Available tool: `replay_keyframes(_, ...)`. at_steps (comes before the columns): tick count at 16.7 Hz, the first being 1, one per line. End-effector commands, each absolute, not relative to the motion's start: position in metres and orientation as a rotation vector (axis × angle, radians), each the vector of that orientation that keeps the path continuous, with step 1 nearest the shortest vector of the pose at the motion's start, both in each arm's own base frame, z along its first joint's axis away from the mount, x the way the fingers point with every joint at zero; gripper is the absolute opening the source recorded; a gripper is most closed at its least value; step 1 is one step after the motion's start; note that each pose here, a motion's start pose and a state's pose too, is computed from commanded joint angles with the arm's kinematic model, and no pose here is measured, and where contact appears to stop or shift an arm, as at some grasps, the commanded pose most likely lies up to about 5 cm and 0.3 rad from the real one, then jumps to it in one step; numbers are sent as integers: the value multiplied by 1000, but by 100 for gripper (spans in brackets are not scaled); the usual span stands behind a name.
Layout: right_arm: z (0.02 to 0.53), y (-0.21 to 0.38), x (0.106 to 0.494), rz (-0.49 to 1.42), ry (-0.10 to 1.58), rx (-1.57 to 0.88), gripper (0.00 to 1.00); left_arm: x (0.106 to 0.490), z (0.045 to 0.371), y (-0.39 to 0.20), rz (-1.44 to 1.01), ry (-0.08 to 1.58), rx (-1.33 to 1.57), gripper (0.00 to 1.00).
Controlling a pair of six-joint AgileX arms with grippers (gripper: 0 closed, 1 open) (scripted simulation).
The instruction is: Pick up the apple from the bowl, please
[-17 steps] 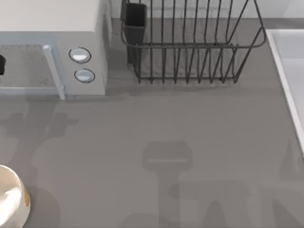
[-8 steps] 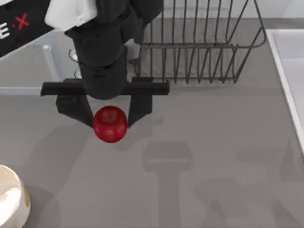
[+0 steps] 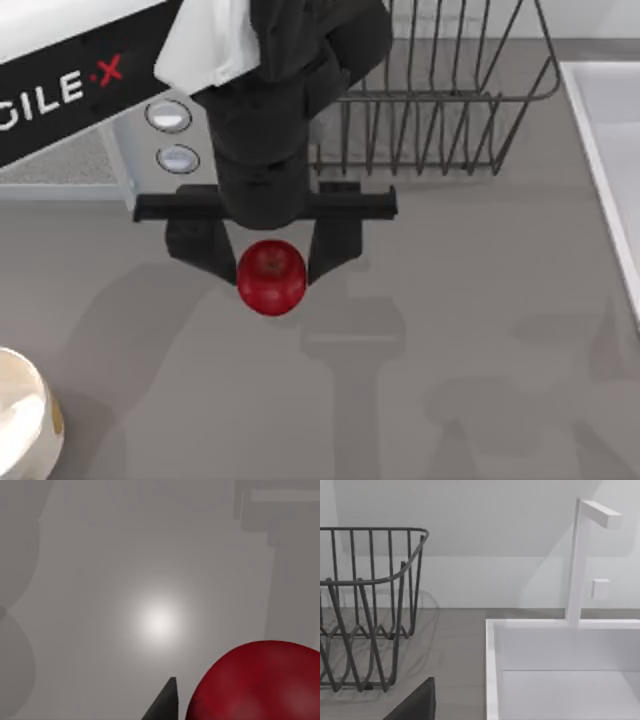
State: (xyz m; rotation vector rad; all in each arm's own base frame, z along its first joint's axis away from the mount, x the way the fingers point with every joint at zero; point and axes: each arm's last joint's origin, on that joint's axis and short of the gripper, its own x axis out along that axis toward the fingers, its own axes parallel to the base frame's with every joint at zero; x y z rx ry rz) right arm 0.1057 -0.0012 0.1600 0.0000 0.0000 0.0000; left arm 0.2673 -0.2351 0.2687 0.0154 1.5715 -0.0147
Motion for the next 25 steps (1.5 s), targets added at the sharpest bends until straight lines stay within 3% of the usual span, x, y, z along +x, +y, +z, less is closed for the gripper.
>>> replay_keyframes(3,160,-1,106,0,0,0,100,269,248,-237,-11,1577,19,0)
replay_keyframes(10,160,-1,106,0,0,0,100,268,168,-238,-18,1567,13,0)
replay_keyframes(15,160,-1,106,0,0,0,100,267,159,-236,-16,1571,16,0)
replay_keyframes(25,160,-1,106,0,0,0,100,267,159,-236,-16,1571,16,75)
